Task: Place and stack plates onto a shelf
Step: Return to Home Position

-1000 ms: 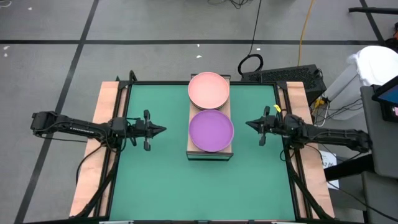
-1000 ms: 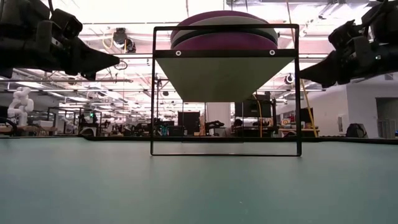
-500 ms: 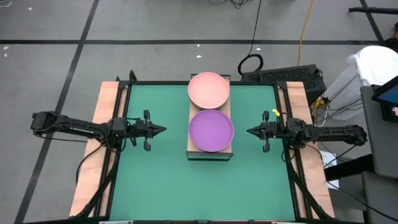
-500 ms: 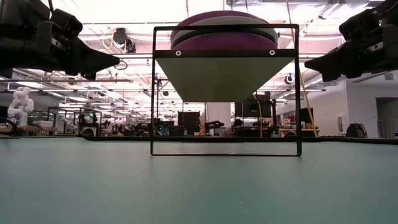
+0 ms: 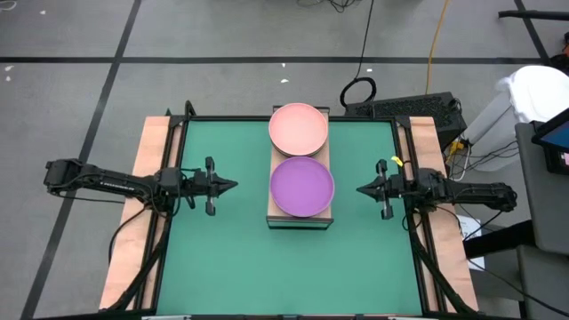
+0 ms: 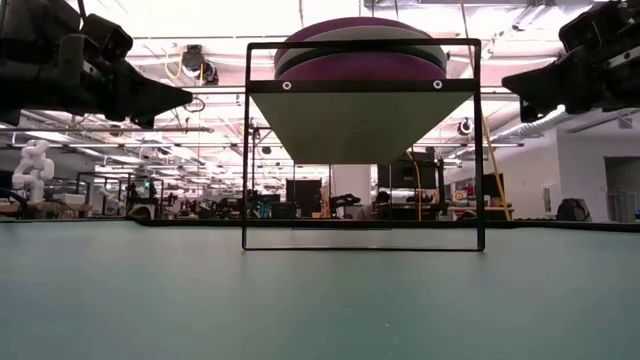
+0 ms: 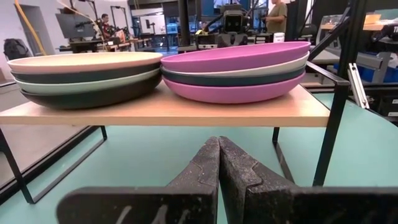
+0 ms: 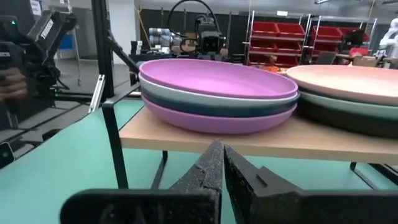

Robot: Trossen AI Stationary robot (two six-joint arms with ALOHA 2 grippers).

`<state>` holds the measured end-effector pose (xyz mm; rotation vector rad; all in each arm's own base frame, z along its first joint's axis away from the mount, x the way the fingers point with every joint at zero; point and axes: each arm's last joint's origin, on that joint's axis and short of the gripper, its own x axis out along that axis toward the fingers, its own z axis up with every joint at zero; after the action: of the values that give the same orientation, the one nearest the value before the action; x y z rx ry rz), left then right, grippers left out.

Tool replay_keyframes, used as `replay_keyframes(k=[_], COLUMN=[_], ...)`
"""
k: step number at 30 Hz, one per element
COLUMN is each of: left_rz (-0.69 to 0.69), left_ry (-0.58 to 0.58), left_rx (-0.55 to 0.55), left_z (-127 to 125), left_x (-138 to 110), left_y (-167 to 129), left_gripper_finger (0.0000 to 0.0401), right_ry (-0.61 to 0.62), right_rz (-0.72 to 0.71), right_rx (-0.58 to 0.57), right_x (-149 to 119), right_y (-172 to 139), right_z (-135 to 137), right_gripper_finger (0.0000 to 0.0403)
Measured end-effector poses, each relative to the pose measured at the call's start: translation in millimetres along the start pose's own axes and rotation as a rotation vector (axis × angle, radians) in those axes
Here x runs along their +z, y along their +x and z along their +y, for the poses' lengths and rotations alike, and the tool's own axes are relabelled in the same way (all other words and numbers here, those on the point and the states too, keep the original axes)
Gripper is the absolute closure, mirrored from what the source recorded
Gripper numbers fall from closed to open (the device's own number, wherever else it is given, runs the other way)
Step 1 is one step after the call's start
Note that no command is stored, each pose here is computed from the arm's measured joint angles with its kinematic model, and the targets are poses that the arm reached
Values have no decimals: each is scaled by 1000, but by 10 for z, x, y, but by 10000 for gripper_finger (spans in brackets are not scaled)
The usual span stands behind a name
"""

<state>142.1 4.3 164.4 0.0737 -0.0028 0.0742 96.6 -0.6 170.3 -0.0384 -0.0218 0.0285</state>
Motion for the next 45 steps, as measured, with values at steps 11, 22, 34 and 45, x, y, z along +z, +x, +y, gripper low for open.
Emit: replay_keyframes(k=[11,22,34,45], left_rz=[-15,-78,-18,53], left_ry=[6,31,-50,-91], left_rx=[1,-38,-34,-48], left_z=[1,9,25,-38], left_x=[17,95,63,5], left_y=[-3,-60,-164,-248], left_gripper_finger=[398,398,398,398], right_ry=[11,-3,-2,-2], right_rz=[40,48,-44,-50], right_rx=[-13,-12,-13,-14], right_x=[-38,-43,48,53], right_y=[-1,12,15,15], right_z=[3,3,0,0], right_gripper_finger=[403,403,403,403])
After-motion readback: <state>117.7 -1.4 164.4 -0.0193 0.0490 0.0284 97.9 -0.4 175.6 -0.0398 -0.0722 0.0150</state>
